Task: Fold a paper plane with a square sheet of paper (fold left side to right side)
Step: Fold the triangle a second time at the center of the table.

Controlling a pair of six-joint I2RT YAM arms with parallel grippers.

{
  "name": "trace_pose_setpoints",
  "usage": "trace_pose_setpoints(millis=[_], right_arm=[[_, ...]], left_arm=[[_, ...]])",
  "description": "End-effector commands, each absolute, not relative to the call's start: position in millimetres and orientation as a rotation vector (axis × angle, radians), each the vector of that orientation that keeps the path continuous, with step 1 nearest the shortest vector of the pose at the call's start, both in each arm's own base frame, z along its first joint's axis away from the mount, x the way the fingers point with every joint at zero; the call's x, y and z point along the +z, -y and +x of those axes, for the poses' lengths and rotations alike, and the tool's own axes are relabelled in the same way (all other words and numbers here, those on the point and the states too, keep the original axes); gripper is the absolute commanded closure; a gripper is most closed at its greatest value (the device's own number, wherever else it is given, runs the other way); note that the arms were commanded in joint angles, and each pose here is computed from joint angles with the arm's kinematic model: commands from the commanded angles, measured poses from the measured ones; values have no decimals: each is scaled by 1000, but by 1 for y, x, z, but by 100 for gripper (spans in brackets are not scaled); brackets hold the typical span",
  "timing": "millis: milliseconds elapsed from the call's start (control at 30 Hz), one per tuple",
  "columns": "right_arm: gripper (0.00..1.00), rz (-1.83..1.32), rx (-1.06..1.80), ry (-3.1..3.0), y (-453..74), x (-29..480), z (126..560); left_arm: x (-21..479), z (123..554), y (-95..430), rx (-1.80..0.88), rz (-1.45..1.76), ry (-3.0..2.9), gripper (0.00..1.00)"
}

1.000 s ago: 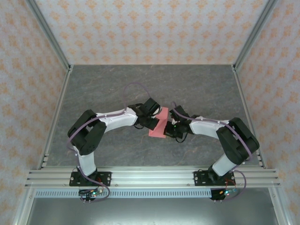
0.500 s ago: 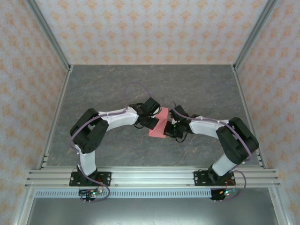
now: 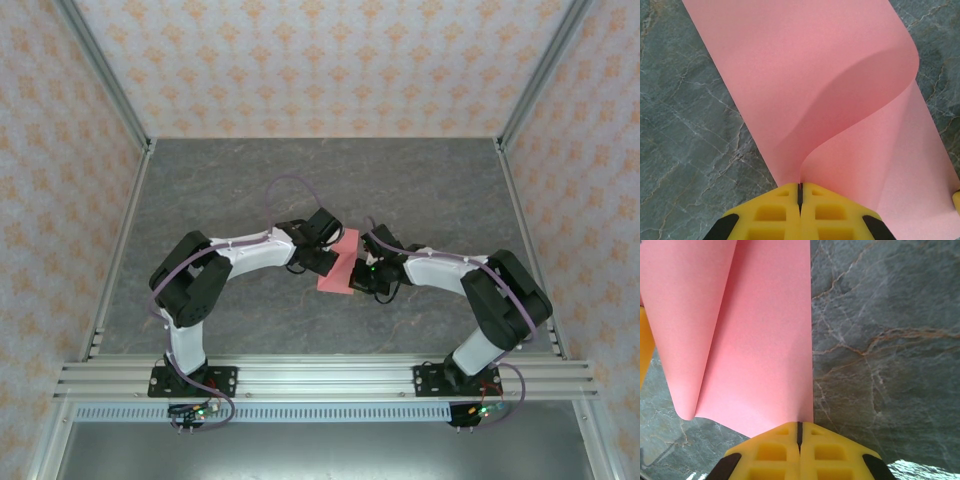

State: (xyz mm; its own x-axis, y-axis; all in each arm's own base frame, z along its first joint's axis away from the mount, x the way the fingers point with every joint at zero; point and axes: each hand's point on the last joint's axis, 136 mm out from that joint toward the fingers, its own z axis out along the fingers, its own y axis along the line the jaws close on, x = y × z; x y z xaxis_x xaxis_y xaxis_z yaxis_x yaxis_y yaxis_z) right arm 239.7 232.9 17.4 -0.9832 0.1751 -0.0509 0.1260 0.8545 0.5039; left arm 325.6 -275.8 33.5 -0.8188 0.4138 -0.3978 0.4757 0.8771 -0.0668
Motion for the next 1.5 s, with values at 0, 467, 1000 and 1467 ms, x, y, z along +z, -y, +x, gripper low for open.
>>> trace_pose_setpoints(millis=[0, 467, 1000, 1467], right_arm=[[100, 254, 604, -3053, -212, -6, 217], [100, 250, 592, -3061, -211, -7, 215], [100, 244, 578, -3065, -211, -8, 215], [100, 245, 669, -3010, -221, 3, 222]], left_arm=[[33, 333, 274, -190, 671, -2664, 98], [32, 334, 277, -206, 674, -2664, 97], [21, 333, 277, -189, 686, -2689, 97], [10, 325, 274, -194, 700, -2722, 96]])
